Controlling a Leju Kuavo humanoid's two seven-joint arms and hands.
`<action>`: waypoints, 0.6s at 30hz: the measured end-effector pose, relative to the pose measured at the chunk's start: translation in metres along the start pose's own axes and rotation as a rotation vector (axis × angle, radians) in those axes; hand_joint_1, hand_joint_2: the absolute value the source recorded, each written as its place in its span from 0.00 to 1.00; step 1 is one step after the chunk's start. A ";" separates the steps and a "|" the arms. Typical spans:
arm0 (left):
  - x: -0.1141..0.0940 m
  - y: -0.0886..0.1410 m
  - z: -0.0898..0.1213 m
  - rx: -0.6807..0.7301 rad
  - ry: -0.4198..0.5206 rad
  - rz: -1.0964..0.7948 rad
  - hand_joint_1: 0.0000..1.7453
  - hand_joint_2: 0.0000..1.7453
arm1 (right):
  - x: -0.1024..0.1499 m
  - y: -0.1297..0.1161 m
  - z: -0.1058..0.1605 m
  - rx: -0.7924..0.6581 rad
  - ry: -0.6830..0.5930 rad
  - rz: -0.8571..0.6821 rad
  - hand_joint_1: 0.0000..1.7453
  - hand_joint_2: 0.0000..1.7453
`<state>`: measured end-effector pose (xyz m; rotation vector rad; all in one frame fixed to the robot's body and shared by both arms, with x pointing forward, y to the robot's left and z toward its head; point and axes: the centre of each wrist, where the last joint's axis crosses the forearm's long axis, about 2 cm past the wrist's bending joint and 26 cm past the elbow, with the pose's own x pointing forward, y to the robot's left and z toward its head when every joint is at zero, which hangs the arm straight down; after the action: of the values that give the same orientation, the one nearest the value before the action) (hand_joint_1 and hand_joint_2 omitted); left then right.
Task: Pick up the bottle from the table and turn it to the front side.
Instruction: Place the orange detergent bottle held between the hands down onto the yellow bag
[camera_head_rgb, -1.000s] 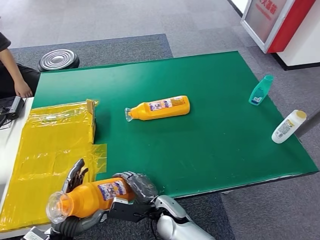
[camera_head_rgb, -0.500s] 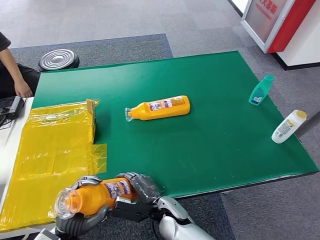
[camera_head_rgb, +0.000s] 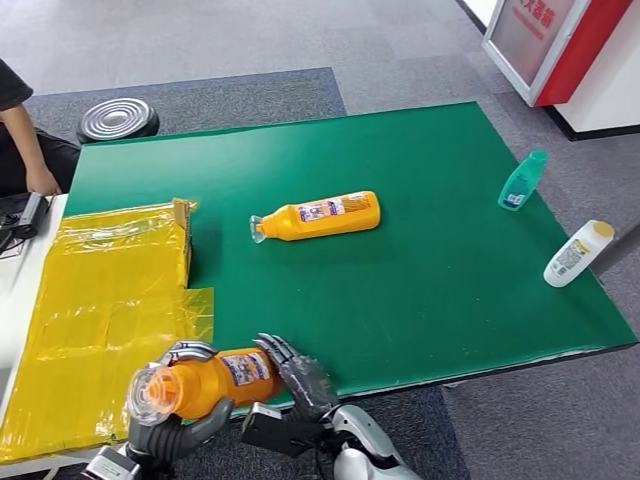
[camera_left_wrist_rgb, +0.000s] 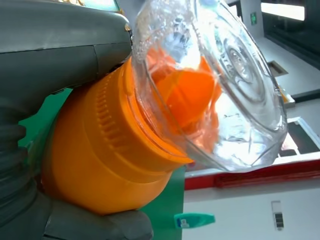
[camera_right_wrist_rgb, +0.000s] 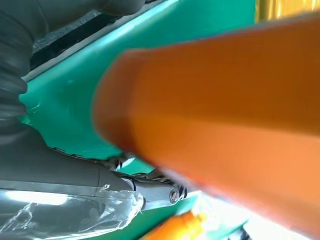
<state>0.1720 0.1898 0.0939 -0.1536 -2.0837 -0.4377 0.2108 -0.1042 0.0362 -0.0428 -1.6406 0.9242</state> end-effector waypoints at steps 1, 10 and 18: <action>0.000 -0.001 -0.004 0.012 -0.002 -0.023 1.00 1.00 | -0.002 -0.001 0.006 -0.026 0.001 -0.010 0.00 1.00; 0.009 0.011 -0.031 0.183 -0.020 -0.404 1.00 1.00 | -0.011 -0.034 0.055 -0.234 -0.030 -0.088 0.00 1.00; 0.016 0.060 -0.016 0.350 0.032 -0.777 1.00 1.00 | -0.011 -0.052 0.068 -0.286 -0.042 -0.104 0.00 1.00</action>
<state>0.1936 0.2386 0.1295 0.8858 -2.0922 -0.5103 0.1797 -0.1821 0.0578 -0.1338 -1.7870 0.6107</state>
